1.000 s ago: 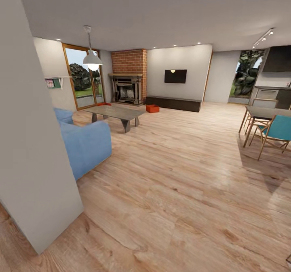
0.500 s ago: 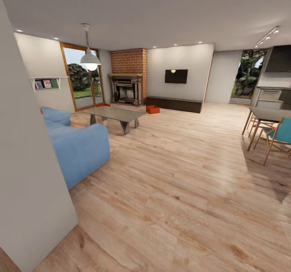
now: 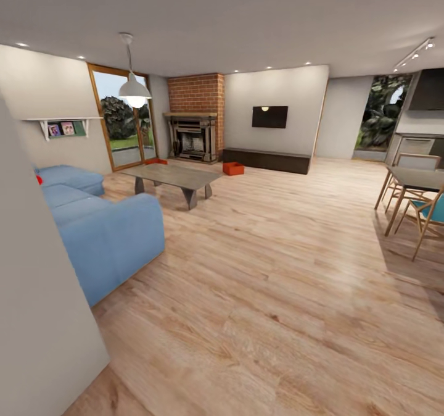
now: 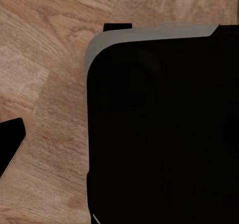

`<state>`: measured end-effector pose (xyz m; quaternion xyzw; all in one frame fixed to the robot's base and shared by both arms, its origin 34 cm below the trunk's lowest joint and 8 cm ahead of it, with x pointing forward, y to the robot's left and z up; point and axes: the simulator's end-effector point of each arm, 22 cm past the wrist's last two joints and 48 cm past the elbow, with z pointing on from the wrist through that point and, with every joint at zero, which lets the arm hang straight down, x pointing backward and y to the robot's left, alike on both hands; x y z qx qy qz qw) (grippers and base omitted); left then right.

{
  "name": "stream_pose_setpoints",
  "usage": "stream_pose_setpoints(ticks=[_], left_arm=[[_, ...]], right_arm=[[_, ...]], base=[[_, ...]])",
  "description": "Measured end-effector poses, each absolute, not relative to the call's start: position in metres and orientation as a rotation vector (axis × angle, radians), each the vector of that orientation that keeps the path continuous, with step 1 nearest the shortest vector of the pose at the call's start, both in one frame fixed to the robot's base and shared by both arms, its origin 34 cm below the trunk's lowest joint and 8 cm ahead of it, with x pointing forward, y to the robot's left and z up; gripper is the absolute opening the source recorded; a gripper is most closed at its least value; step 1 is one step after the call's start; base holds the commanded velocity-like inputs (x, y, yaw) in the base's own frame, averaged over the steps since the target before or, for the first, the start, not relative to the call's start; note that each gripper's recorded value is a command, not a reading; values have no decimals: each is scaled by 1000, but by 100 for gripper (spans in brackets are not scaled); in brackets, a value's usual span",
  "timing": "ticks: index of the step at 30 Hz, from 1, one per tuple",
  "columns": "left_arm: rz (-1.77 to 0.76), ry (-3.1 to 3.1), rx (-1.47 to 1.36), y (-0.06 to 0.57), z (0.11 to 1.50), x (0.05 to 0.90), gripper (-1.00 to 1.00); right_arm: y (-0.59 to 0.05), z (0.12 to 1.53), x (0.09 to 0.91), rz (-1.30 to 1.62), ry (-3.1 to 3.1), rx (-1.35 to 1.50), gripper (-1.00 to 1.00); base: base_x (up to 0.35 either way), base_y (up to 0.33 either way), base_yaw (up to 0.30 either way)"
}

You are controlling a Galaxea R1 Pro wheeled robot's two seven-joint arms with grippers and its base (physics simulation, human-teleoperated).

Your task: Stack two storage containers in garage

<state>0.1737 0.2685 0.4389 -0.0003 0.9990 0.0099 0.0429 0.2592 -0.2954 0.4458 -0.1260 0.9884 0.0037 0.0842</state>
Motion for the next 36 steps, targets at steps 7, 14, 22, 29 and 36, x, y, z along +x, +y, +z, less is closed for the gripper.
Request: stream_pose_setpoints(ticks=[7,14,22,29,36], left_arm=[[31,3055,-2,269,439,174,100],[30,3055,-1,268,439,174,100],[32,3056,-3,269,439,174,100],[30,3055,-2,269,439,174,100],[30,3055,-1,268,439,174,100]], right_arm=[[-295,446,259,12,2950,-374,100],[-295,446,259,12,2950,-374,100],[-295,446,259,12,2950,-374,100],[-295,446,259,12,2951,-374,100],[-296,446,259,10,2949,-376,100]], base=[[323,0,-128],[323,0,-224],[323,0,-30],[323,0,-1],[323,0,-56]])
